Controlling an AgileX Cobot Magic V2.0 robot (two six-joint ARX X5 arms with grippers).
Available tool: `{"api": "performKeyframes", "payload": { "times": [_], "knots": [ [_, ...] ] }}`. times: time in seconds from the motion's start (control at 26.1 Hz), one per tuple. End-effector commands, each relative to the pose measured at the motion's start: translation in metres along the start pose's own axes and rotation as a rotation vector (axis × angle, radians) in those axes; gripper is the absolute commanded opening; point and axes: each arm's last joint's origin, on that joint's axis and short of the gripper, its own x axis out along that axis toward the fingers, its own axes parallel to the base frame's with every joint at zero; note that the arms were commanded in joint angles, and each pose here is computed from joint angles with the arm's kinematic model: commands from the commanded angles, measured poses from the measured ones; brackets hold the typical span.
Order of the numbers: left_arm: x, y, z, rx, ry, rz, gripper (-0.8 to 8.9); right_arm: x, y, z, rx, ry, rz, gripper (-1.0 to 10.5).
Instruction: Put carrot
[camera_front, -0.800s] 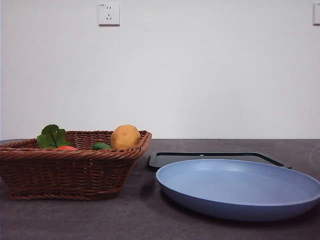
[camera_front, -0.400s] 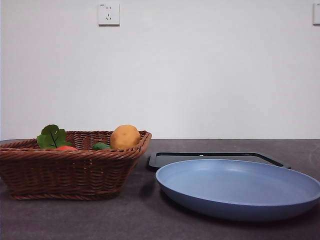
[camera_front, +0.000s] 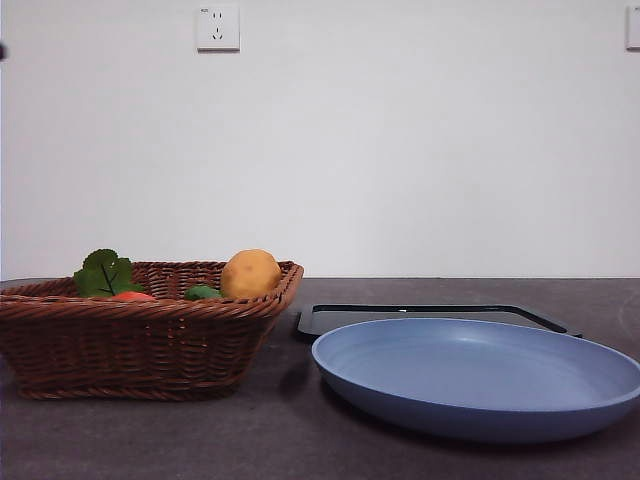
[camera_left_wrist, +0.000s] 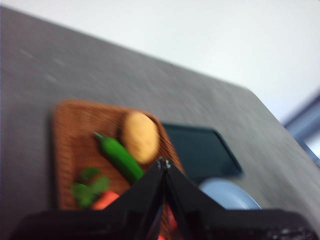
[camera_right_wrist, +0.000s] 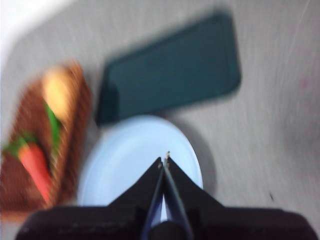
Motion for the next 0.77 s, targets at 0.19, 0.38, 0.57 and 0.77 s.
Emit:
{"api": "performKeyframes", "payload": {
  "times": [0.19, 0.38, 0.57, 0.77],
  "knots": [
    [0.023, 0.004, 0.006, -0.014, 0.206, -0.088, 0.07, 0.028, -0.011, 0.003, -0.021, 0.25, -0.033, 0.1],
    [0.031, 0.006, 0.003, -0.036, 0.256, -0.135, 0.1, 0.053, -0.02, -0.002, 0.031, 0.389, -0.047, 1.0],
    [0.032, 0.005, 0.005, -0.026, 0.24, -0.139, 2.39, 0.091, -0.023, -0.009, 0.037, 0.493, -0.046, 2.4],
    [0.032, 0.005, 0.005, -0.025, 0.24, -0.14, 2.74, 0.123, -0.023, -0.014, 0.037, 0.51, -0.05, 2.3]
  ]
}}
